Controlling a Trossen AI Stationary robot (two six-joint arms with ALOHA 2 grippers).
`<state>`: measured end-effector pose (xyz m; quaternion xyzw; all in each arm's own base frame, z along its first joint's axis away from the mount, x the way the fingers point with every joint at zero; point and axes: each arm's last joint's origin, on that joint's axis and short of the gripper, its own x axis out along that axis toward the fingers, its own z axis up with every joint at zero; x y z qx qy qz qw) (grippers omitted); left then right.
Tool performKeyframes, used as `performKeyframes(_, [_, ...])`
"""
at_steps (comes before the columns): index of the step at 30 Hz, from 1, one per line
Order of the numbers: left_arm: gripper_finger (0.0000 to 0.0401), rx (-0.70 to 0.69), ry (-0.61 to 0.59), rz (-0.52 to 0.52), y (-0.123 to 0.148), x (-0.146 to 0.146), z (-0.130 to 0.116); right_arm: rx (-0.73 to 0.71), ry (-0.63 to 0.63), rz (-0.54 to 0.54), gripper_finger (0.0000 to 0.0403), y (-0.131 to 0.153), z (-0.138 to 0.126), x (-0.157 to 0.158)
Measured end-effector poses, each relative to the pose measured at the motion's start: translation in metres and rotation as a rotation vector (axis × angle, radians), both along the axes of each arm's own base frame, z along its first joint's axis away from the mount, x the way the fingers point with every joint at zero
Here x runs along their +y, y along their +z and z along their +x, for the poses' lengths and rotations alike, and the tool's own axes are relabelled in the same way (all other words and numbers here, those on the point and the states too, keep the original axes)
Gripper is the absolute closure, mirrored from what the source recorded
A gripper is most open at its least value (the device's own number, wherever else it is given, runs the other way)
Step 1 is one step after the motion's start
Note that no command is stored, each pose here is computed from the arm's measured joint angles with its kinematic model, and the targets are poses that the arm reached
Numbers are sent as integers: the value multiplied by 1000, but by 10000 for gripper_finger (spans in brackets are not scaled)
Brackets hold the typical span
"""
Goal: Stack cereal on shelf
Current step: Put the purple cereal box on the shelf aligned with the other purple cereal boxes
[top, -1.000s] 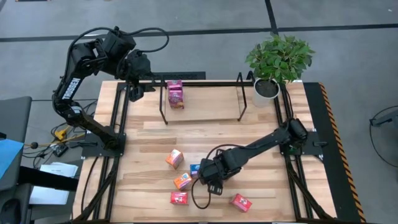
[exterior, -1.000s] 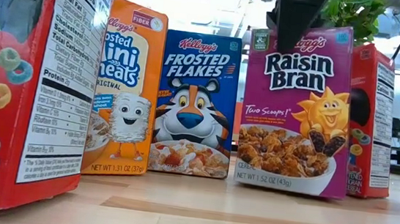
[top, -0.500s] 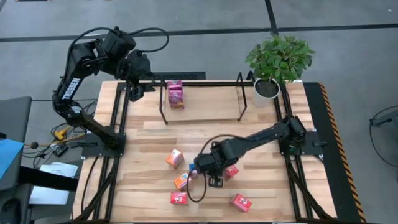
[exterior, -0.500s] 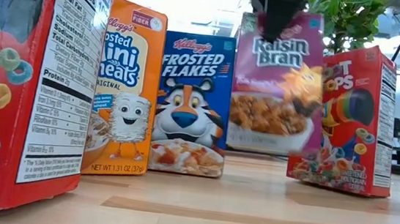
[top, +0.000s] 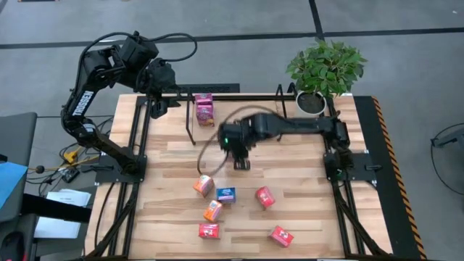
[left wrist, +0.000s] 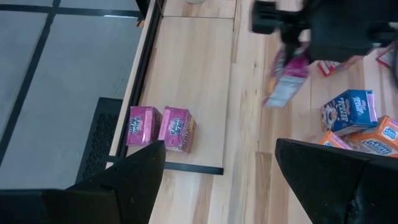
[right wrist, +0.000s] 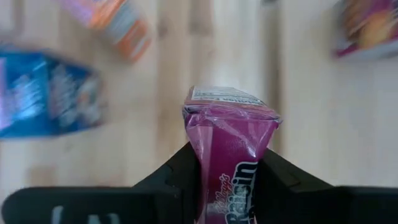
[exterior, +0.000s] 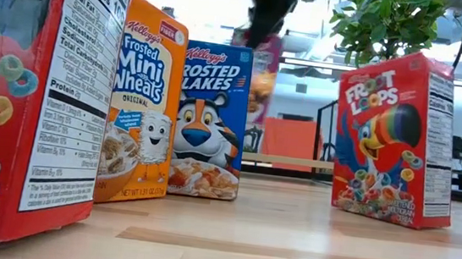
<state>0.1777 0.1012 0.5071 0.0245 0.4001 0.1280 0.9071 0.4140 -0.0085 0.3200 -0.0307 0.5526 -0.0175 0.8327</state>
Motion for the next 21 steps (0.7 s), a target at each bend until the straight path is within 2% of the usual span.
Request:
performKeyframes(9, [104,22,32,34,0,1,-1,-223,60,-113,267,11,17,-50])
performKeyframes(17, [104,28,46,49,0,2,-1,-278,68,-175,273,15,18,-80])
performKeyframes(21, [104,27,48,51,0,2,-1,-291,88,-155,269,15,18,-83])
